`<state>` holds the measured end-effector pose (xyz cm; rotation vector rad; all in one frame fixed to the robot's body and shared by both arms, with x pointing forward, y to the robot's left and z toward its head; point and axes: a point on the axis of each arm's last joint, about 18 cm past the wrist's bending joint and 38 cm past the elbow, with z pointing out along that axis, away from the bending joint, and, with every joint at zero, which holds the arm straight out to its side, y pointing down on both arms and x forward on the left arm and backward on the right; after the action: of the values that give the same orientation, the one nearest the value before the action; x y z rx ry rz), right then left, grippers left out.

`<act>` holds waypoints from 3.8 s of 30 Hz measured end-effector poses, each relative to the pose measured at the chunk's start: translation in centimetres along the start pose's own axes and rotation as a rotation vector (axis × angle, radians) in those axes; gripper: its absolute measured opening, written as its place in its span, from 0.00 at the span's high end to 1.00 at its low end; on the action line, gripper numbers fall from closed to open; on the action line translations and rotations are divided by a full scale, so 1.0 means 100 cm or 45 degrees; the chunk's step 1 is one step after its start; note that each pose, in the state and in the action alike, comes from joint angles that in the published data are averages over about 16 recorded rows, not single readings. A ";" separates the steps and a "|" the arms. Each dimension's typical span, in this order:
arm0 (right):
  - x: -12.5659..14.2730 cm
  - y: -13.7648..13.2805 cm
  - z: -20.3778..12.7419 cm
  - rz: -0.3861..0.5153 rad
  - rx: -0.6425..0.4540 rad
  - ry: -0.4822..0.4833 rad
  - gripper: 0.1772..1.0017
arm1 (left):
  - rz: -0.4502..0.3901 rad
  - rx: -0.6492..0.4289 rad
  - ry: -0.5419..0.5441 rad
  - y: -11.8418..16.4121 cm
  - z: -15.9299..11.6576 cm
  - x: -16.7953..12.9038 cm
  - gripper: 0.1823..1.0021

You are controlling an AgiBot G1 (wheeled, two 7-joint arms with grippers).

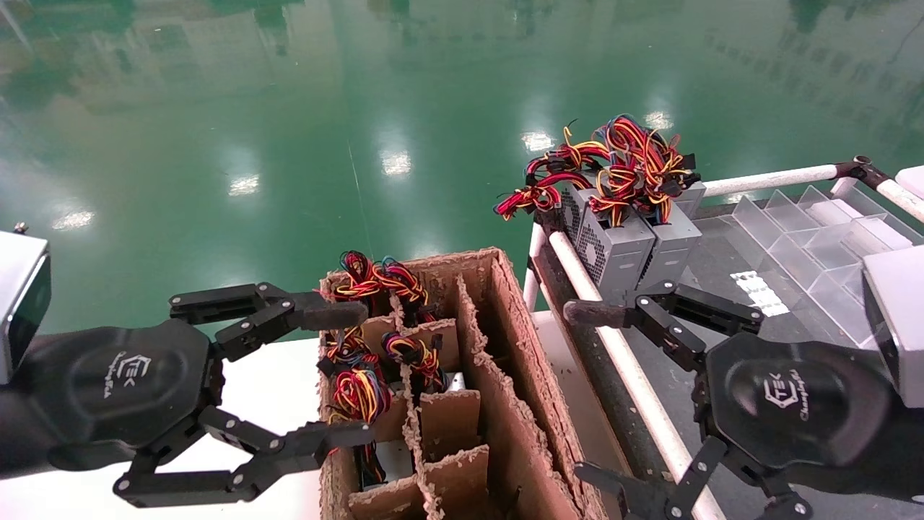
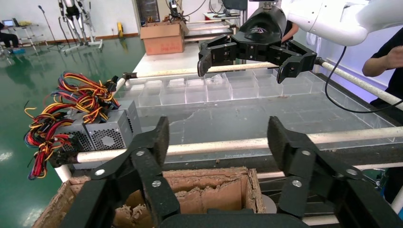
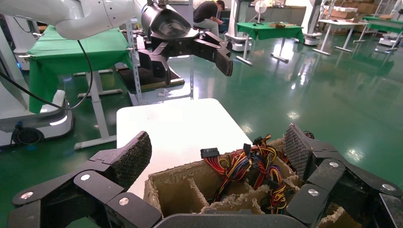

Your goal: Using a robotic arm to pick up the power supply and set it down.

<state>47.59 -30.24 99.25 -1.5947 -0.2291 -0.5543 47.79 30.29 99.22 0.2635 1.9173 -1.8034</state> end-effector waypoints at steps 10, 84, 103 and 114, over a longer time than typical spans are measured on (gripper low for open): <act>0.000 0.000 0.000 0.000 0.000 0.000 0.00 | 0.000 0.000 0.000 0.000 0.000 0.000 0.50; 0.063 0.071 0.124 -0.035 -0.379 0.051 0.00 | 0.000 0.000 -0.001 0.000 0.000 0.000 0.13; 0.072 0.105 0.220 0.078 -0.470 -0.061 0.00 | 0.000 0.000 -0.001 0.000 0.000 0.000 0.00; 0.078 0.123 0.240 0.165 -0.474 -0.072 0.01 | 0.000 0.000 -0.001 0.000 0.000 0.000 0.00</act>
<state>65.12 -9.55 91.84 -1.9727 -0.0647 -0.4691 47.80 30.31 99.23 0.2625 1.9167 -1.8037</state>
